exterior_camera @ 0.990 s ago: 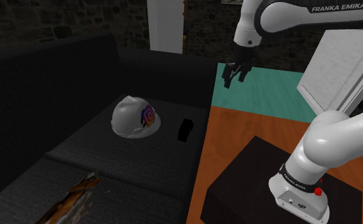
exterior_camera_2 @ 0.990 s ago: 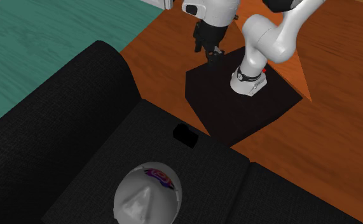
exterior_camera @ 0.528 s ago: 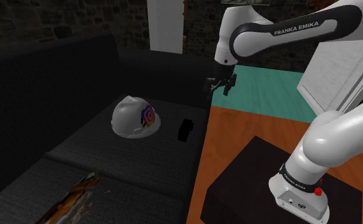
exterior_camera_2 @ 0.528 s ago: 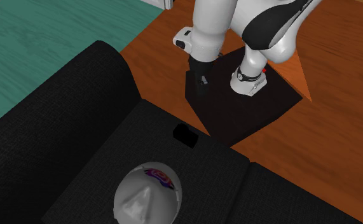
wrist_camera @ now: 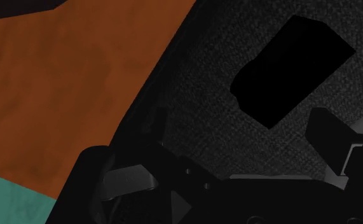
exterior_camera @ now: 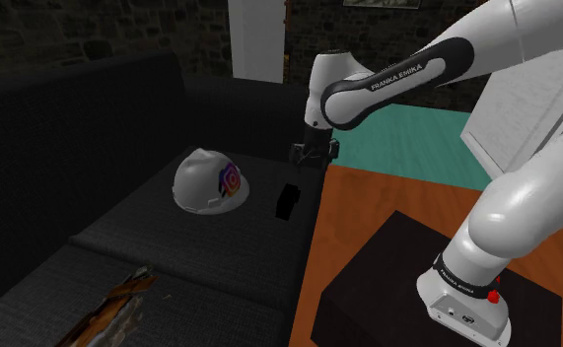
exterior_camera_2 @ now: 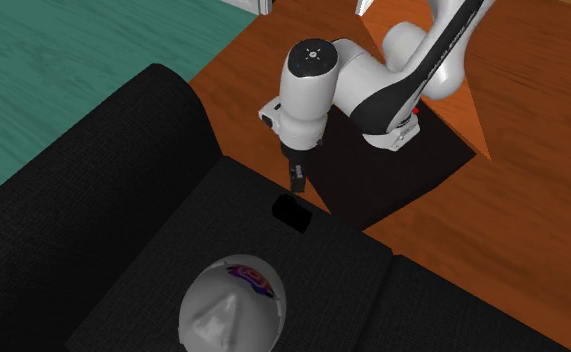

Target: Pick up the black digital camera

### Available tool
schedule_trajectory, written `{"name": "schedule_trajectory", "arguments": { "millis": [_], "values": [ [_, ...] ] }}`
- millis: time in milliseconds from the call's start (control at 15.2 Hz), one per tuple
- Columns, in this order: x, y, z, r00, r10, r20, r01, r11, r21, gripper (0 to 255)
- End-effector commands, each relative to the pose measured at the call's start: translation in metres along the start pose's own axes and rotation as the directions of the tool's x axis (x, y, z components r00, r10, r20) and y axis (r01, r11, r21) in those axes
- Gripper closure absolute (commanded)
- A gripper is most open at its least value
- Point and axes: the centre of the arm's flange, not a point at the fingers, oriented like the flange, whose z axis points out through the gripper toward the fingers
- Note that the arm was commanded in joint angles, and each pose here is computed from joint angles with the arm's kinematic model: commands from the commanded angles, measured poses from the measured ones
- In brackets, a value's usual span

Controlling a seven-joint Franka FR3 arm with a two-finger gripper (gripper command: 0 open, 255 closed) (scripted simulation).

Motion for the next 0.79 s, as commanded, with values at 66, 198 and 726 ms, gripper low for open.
{"name": "schedule_trajectory", "arguments": {
  "millis": [66, 198, 726],
  "values": [
    [0.016, -0.020, 0.031, 0.998, 0.067, 0.007, -0.067, 0.998, 0.012, 0],
    [0.026, -0.032, 0.052, 0.994, 0.110, 0.012, -0.110, 0.994, 0.019, 0],
    [0.033, -0.040, 0.099, 0.990, 0.141, 0.016, -0.142, 0.990, 0.024, 0]
  ]
}}
